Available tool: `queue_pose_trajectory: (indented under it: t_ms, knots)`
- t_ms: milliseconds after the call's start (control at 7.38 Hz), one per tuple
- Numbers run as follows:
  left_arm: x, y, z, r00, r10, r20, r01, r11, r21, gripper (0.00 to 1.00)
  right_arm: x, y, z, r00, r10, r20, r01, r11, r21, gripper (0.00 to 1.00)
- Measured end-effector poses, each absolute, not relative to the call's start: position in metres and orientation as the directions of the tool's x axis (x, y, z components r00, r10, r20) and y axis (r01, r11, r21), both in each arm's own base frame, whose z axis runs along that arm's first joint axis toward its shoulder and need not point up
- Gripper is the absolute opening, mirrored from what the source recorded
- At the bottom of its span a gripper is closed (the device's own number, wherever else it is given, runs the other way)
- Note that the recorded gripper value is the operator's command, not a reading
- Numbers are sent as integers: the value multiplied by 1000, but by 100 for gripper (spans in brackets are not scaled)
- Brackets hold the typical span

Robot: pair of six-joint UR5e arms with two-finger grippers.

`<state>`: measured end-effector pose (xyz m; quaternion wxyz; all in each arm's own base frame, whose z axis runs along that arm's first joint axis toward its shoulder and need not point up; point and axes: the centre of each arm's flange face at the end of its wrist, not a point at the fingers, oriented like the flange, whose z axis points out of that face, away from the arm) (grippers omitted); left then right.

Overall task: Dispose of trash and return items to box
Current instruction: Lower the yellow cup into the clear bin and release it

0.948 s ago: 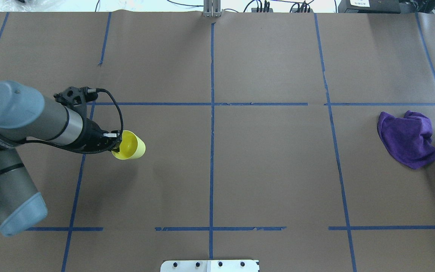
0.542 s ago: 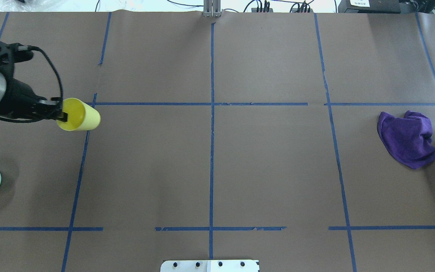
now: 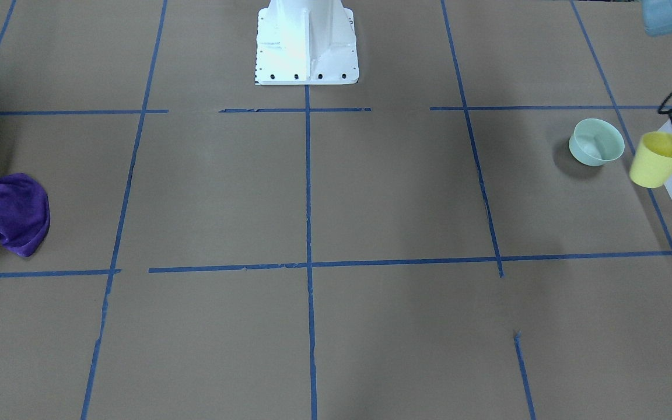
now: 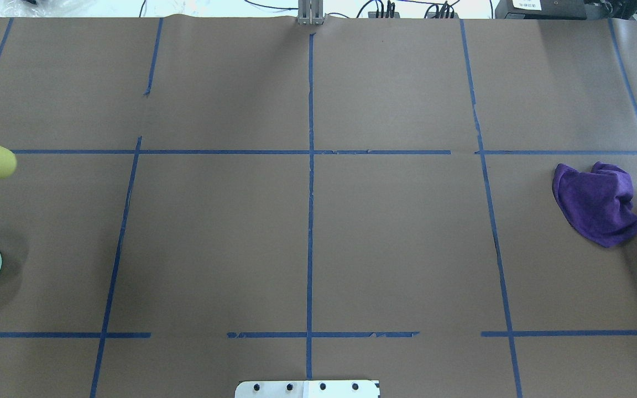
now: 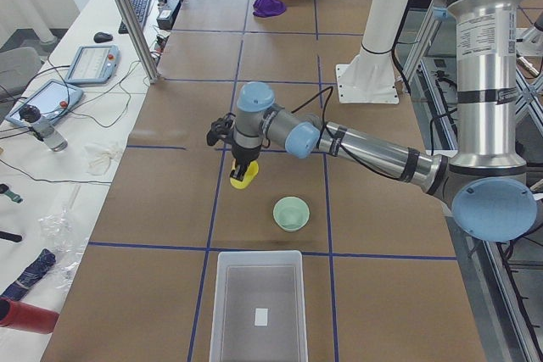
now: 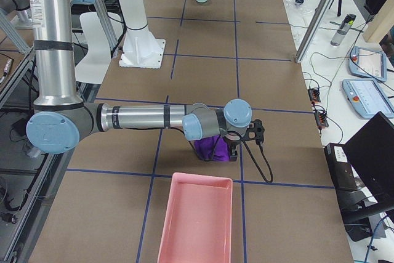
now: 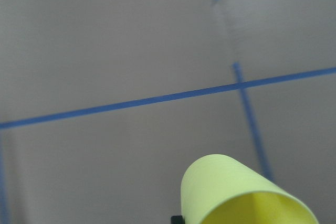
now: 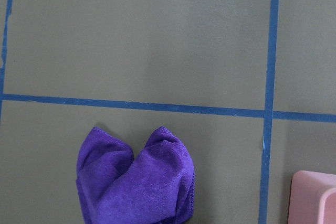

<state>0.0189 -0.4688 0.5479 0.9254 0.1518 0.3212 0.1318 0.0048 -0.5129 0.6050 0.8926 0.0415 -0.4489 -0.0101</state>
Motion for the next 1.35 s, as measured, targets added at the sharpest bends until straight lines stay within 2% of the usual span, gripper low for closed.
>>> queue_pose_trajectory:
  t_ms: [406,677,1355]
  knots:
    - [-96,-460,680,743,406,-532,-237,903,358,0,3,-511,607,597,-55,801,-15,997,79,100]
    - [-111,-443,750,685,402,-607,-256,913,317,0,0,-509,610,598,-53,800,-10,997,73,100]
    - [-92,-423,821,623,343,-703,-231,939,254,0,-6,-504,615,597,-54,800,4,998,64,100]
